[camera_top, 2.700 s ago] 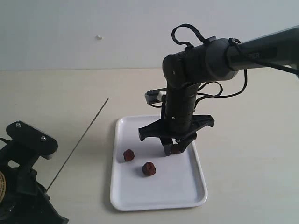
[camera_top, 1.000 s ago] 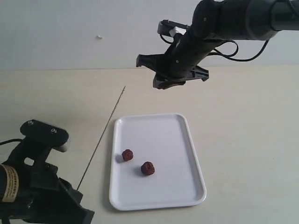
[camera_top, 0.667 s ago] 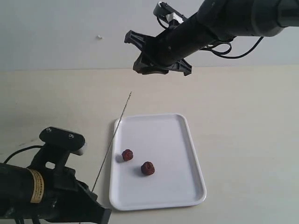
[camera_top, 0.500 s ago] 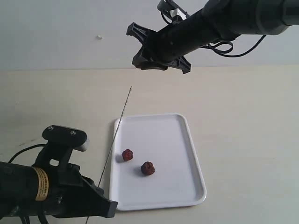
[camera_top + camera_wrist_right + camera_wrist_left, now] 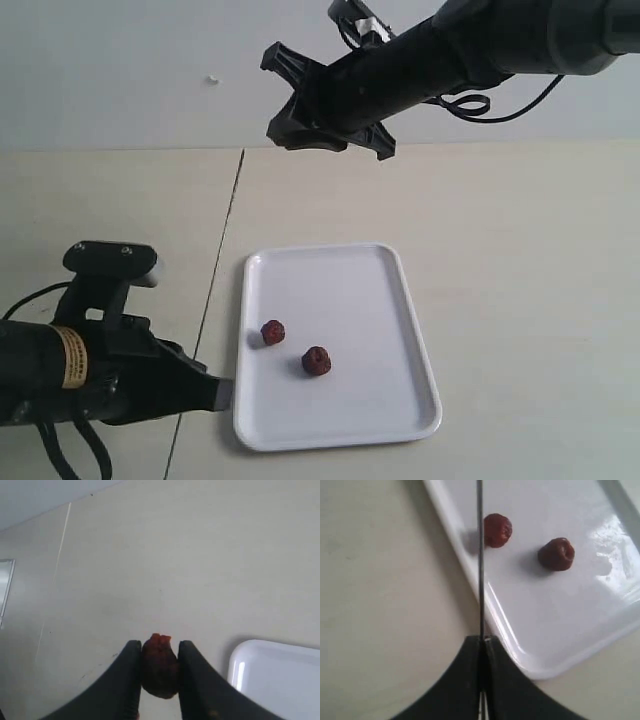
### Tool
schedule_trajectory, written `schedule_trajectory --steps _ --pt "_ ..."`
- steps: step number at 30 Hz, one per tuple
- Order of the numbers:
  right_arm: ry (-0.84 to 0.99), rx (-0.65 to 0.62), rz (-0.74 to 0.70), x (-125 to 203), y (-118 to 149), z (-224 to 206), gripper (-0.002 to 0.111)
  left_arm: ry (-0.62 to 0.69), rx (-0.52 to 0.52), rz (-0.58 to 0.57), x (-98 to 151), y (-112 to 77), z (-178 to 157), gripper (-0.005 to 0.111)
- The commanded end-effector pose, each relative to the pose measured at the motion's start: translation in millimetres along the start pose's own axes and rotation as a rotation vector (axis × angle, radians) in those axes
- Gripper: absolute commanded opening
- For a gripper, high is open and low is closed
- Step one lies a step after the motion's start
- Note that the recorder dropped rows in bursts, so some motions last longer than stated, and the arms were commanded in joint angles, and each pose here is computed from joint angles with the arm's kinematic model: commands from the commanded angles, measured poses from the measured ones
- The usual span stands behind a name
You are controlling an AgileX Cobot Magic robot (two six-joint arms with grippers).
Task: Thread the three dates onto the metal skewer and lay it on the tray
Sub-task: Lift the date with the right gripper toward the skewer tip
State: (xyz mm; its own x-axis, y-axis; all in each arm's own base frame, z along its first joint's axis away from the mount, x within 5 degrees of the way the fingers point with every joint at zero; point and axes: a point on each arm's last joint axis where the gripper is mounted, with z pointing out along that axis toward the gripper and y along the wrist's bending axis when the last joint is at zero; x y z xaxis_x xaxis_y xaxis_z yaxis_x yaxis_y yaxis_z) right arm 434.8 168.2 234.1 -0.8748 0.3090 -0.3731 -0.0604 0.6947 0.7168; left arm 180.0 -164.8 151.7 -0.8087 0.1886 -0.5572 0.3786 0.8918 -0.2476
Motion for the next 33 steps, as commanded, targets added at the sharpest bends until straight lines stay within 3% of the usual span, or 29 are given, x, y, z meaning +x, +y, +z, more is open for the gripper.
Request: schedule_trajectory --steps 1,12,33 --pt "-0.005 -0.017 -0.036 -2.1 4.4 -5.5 0.023 -0.012 -0.002 0.034 -6.7 -1.1 -0.5 0.0" --pt "-0.005 -0.057 -0.088 -1.9 8.1 -5.6 0.023 0.056 -0.041 0.083 -0.9 2.6 1.8 0.0" --pt "0.062 -0.086 -0.215 4.7 10.0 -6.0 0.023 0.014 -0.014 0.087 -4.4 0.1 3.8 0.0"
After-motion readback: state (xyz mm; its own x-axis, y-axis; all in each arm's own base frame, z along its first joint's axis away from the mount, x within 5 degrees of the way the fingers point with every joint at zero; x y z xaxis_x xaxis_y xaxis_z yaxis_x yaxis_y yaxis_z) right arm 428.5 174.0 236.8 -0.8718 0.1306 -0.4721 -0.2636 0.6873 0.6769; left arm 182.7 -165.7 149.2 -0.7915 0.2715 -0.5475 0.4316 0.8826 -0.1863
